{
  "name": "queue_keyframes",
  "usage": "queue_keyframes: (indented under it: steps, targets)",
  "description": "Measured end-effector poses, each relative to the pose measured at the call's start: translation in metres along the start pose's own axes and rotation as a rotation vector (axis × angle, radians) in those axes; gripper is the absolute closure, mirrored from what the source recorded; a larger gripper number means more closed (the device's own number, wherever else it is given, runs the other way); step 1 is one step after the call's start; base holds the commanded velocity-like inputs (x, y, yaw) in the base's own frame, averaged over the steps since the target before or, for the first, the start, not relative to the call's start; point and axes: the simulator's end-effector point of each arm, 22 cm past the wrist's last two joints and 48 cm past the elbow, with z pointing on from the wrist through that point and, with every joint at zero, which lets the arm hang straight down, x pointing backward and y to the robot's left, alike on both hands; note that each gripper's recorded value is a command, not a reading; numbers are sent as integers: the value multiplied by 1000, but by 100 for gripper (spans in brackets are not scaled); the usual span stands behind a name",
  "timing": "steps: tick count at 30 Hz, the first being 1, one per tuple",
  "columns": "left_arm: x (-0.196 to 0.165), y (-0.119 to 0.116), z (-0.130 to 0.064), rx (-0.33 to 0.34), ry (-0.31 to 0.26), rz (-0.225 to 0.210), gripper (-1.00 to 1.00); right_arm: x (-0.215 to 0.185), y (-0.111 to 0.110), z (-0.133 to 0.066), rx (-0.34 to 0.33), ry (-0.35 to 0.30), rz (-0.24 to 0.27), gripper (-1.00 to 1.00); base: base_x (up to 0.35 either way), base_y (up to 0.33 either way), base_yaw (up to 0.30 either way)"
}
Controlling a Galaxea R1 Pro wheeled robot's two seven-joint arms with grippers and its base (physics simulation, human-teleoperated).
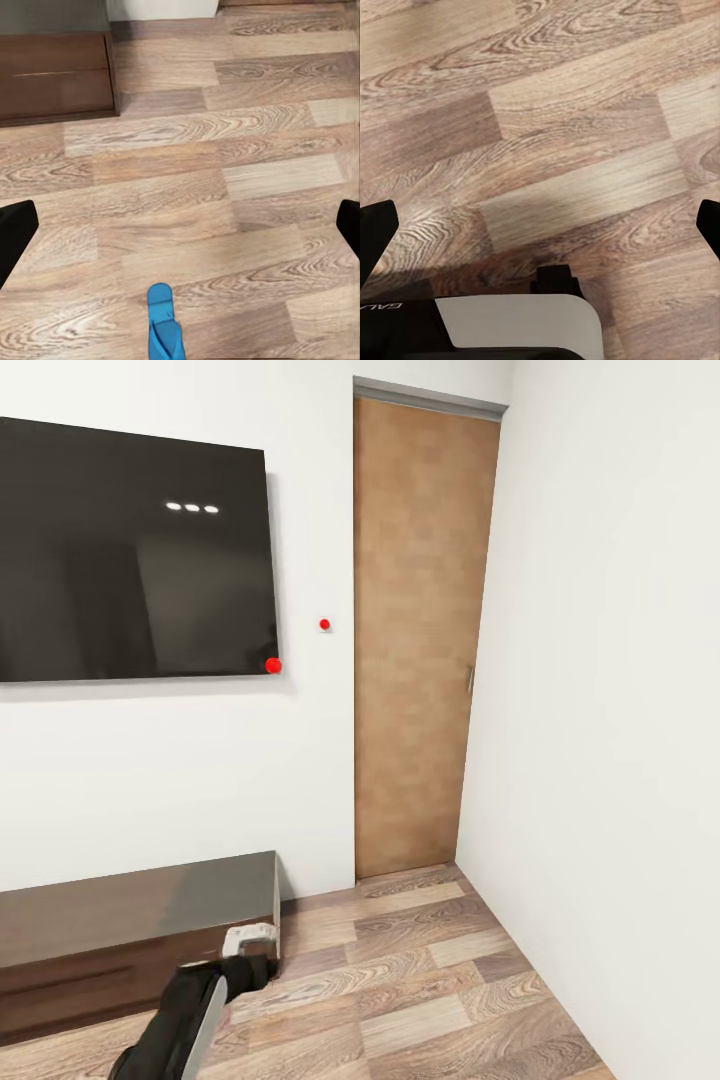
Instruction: In the bedroom, move the book from the bed onto either nightstand, and place the two sandals side by side next to the bed.
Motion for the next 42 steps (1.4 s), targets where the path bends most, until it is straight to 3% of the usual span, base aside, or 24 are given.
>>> queue_keyframes:
  steps: [2,5,7,12,28,42]
  targets:
    - [1,-4,4,5,25,0,-100,0,0,0,0,0,0,-100,0,0,0]
    - [33,-7,23,6,132,6,-100,0,0,0,0,0,0,-100,0,0,0]
    - [46,-9,34,6,170,11,-100,0,0,0,0,0,0,-100,0,0,0]
    - [90,-8,57,1,224,17,-100,0,0,0,0,0,0,-100,0,0,0]
    - [105,-9,66,7,196,13,-100,0,0,0,-1,0,0,-100,0,0,0]
    - [123,-6,83,9,197,13,-100,12,0,21,-1,0,1,-100,0,0,0]
